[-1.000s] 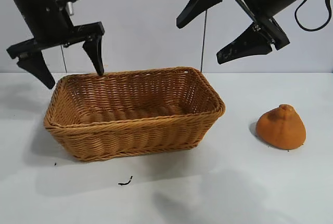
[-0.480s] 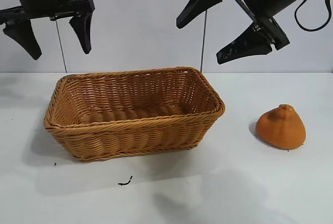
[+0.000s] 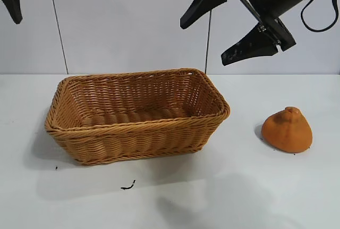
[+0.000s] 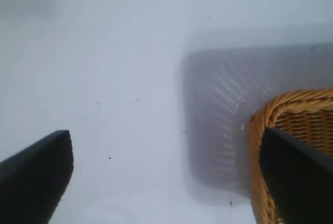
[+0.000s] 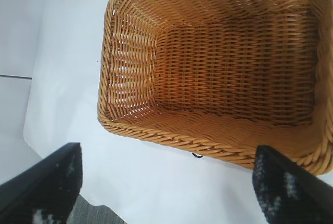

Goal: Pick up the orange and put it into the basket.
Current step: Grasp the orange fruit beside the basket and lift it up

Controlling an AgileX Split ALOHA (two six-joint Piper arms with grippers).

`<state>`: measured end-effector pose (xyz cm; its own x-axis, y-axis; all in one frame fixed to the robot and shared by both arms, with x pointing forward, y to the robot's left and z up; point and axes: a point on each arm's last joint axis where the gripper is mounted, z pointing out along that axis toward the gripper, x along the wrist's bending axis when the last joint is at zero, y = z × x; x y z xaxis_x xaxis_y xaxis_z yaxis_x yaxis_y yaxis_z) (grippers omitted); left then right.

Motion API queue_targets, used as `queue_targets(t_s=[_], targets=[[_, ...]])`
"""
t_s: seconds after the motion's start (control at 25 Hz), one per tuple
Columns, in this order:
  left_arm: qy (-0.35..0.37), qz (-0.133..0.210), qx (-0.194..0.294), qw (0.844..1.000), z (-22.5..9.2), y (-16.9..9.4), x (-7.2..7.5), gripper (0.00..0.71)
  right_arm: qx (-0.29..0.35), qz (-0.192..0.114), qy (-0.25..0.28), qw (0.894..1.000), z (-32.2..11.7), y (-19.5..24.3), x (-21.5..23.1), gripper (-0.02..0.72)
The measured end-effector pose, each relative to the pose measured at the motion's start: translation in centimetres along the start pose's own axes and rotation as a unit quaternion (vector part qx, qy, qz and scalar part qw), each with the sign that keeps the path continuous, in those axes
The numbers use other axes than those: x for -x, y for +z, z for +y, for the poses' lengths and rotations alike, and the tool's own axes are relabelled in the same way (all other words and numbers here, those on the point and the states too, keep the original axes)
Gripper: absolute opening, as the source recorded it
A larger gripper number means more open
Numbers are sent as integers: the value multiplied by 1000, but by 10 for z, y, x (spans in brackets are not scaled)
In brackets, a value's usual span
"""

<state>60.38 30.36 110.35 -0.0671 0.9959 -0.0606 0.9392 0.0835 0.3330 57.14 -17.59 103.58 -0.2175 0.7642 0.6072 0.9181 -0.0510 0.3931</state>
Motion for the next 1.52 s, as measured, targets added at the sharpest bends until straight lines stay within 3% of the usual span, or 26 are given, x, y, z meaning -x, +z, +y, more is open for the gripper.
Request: queue_targets(t_s=[0.32, 0.56, 0.72, 1.0, 1.28, 1.4, 1.52], targets=[[22, 0, 11, 1000, -117, -57, -6, 696, -1, 0, 0, 1000, 0, 0, 0, 610], [24, -1, 25, 999, -208, -65, -12, 696, -1, 1, 0, 1000, 0, 0, 0, 610], [26, -3, 69, 997, -266, -63, -16, 696, -1, 1, 0, 1000, 0, 0, 0, 610], [29, -9, 207, 978, -323, -60, -20, 696, -3, 1, 0, 1000, -1, 0, 0, 610], [31, -21, 306, 951, -348, -70, -20, 696, -6, -1, -3, 1000, -1, 0, 0, 610], [31, -26, 339, 940, -358, -73, -20, 696, -8, -15, -21, 1000, 1, -2, 0, 610], [35, -28, 365, 930, -366, -76, -20, 696, -13, -56, -45, 997, 11, -12, -2, 610]])
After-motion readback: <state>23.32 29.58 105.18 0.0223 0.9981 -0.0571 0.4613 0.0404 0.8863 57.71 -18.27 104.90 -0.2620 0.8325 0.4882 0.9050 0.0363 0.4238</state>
